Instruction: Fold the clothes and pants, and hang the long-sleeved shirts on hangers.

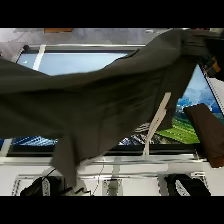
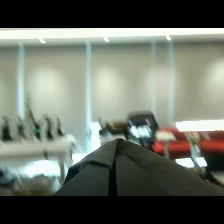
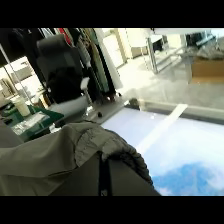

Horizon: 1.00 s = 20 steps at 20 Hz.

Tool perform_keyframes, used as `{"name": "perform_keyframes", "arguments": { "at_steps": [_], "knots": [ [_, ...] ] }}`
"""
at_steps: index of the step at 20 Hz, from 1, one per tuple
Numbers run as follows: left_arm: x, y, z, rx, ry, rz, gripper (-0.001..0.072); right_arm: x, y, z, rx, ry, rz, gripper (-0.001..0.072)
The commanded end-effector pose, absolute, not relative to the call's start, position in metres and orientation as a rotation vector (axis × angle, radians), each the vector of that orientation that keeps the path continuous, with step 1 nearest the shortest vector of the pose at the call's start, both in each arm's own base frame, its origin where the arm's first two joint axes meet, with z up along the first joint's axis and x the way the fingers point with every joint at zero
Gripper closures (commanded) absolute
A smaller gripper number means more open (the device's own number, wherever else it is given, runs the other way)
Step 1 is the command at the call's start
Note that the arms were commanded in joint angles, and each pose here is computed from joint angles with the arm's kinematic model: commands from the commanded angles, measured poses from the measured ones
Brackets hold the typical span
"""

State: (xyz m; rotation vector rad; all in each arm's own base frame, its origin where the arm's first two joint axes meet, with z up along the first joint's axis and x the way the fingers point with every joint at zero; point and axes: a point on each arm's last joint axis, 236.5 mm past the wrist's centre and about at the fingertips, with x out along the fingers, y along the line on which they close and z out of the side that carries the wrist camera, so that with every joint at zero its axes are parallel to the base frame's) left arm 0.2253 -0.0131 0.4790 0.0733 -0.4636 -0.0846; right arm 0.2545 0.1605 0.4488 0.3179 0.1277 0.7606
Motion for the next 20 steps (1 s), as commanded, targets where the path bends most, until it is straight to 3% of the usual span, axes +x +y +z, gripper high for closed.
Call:
{"name": "perform_keyframes", "arguments": {
  "at_steps": [1, 5, 8, 10, 14, 17, 20],
  "knots": [
    [0.295, -0.013, 0.392, 0.017, -0.118, -0.251, 0.0708, 0.328, 0.147, 0.396, 0.336, 0.288, 0.673, 0.0696],
    [0.399, 0.02, 0.269, -0.199, 0.229, -0.31, 0.0708, 0.436, 0.142, 0.285, 0.43, 0.543, 0.603, 0.0696],
    [0.46, -0.015, 0.168, -0.292, 0.439, -0.395, 0.0708, 0.507, 0.145, 0.184, 0.463, 0.678, 0.517, 0.0696],
    [0.473, -0.056, 0.117, -0.313, 0.558, -0.478, 0.0708, 0.535, 0.14, 0.129, 0.481, 0.74, 0.459, 0.0695],
    [0.453, -0.077, 0.079, -0.244, 0.74, -0.484, 0.0707, 0.538, 0.119, 0.052, 0.375, 0.9, 0.395, 0.0696],
    [0.395, -0.096, 0.08, -0.384, 0.964, -0.525, 0.0707, 0.518, 0.096, 0.031, 0.202, 1.012, 0.371, 0.0696],
    [0.336, -0.122, 0.089, -0.405, 1.138, -0.646, 0.0707, 0.49, 0.07, 0.019, 0.036, 1.159, 0.346, 0.0696]
  ]
}}
